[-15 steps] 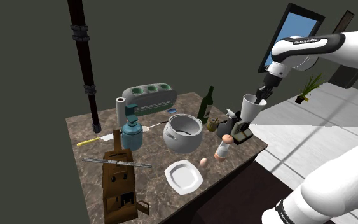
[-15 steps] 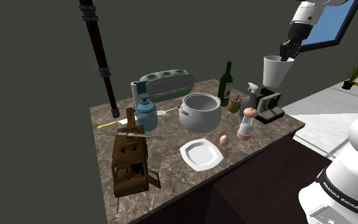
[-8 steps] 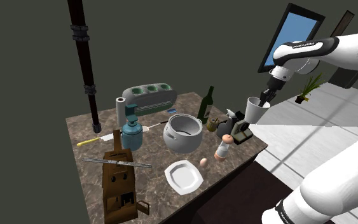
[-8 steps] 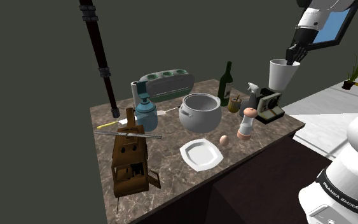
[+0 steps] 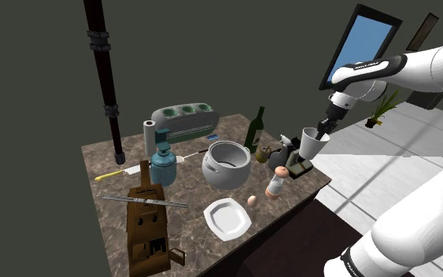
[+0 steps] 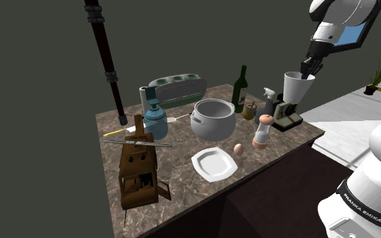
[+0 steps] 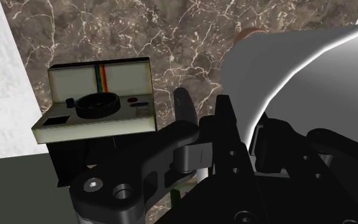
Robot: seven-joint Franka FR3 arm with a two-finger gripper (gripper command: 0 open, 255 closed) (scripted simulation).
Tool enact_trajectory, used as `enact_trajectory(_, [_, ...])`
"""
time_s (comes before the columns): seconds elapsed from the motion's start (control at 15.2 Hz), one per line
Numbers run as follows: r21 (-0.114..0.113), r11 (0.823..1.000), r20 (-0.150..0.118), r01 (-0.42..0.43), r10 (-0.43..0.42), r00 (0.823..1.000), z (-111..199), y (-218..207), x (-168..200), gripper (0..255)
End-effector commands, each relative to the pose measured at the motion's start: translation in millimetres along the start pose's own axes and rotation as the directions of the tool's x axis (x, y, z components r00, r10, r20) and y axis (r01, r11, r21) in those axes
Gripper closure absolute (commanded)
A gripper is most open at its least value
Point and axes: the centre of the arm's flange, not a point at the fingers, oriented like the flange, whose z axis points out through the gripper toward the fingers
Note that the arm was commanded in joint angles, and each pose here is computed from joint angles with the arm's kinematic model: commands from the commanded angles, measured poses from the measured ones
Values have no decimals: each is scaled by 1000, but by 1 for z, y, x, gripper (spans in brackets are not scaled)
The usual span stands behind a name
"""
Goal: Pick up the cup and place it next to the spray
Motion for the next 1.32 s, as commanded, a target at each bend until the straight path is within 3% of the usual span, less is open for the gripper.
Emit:
enact_trajectory(0.0, [0, 1000, -1, 0, 0, 1000, 10, 2, -1, 255])
enact_trajectory(1.25, [0, 1000, -1, 0, 0, 1000, 108, 23, 0, 255])
